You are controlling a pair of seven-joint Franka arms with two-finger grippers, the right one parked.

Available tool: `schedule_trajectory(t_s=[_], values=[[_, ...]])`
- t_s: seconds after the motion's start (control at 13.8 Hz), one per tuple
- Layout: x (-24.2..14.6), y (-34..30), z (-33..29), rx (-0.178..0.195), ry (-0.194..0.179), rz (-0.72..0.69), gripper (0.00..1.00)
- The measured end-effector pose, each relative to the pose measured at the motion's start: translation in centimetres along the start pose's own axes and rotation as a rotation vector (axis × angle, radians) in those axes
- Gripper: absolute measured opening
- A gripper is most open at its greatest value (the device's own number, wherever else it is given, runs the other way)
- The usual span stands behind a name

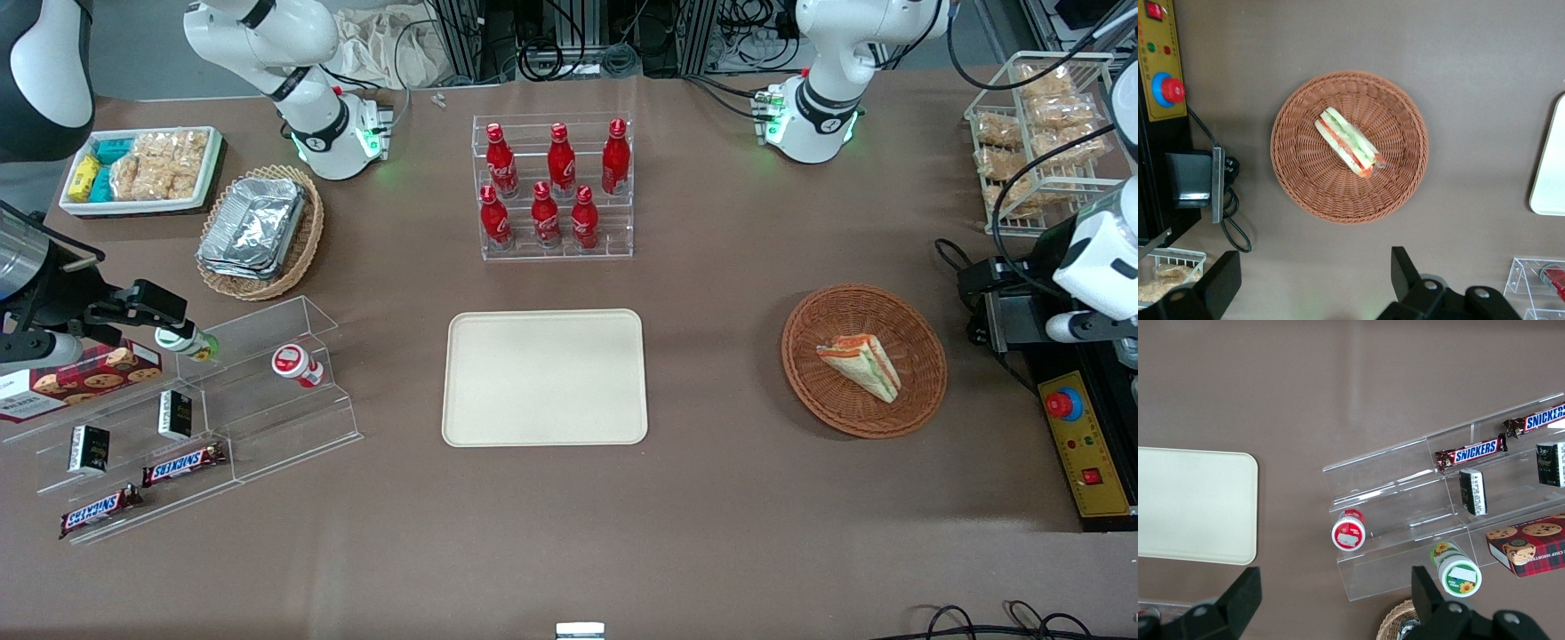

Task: Place sandwich from basket to tray
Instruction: 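Move the left gripper over the wicker basket toward the sandwich, then lower the left gripper onto the wrapped sandwich and close on it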

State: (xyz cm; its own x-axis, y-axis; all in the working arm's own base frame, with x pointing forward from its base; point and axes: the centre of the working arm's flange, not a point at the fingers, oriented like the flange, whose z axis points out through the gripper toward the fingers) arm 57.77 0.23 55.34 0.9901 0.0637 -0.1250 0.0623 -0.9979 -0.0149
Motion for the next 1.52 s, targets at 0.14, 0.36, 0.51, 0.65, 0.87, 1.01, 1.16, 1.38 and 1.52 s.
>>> schedule_trajectory(t_s=[0.14,0.36,0.51,0.65,0.87,1.01,1.16,1.38,1.52], values=[[0.0,0.2,2.0,-0.002,0.006,-0.003,1.00],[-0.9,0.5,5.8,-0.012,0.047,-0.056,1.00],[-1.9,0.9,9.0,-0.020,0.070,-0.139,1.00],[-2.4,3.2,12.1,-0.021,0.069,-0.254,1.00],[-1.9,5.0,15.3,-0.023,0.068,-0.403,1.00],[-1.1,4.7,17.7,-0.023,0.066,-0.465,1.00],[-0.4,4.1,20.2,-0.016,0.051,-0.513,1.00],[0.7,3.1,23.5,-0.016,0.059,-0.561,1.00],[1.3,2.7,26.1,-0.018,0.062,-0.596,1.00]])
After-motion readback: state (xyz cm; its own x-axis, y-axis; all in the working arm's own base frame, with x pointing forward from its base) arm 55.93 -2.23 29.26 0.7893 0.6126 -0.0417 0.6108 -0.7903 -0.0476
